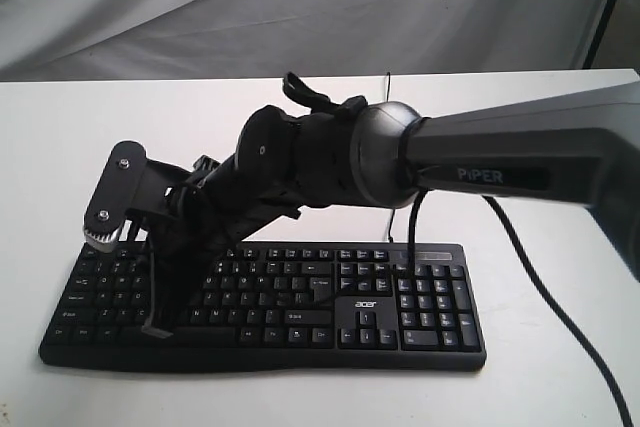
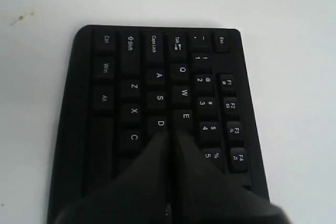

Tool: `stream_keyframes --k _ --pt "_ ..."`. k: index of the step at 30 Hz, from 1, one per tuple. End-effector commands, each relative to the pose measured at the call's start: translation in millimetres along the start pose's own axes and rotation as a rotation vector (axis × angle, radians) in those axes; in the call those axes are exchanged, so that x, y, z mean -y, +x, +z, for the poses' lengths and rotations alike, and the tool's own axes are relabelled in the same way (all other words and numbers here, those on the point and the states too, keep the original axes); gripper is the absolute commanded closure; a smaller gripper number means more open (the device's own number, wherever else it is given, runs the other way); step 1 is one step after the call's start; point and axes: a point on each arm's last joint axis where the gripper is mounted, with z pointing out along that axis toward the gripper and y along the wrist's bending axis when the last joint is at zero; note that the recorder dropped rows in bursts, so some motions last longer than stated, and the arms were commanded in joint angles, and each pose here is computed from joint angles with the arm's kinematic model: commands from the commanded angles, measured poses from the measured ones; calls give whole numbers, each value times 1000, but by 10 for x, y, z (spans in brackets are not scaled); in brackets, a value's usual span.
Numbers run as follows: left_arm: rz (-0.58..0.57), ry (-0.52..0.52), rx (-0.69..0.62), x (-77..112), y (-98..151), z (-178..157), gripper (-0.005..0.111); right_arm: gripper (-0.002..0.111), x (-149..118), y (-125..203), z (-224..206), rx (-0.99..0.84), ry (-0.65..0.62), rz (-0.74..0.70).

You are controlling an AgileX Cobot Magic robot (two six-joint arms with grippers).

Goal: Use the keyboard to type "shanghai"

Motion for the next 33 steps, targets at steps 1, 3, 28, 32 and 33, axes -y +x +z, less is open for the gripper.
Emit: stream_keyframes --k 1,3,28,32,33 --pt "-1 -2 10 0 5 1 106 108 -42 -64 10 15 3 -1" --pt "-1 -2 10 0 5 1 106 108 -68 -102 11 17 -1 -3" --pt "-1 -2 10 0 5 1 106 108 -44 -600 516 -68 -40 -24" --pt "-1 -2 10 0 5 1 106 108 -39 -595 533 -63 -33 -23" --pt "-1 -2 10 0 5 1 106 108 -38 -596 533 -61 -31 -23"
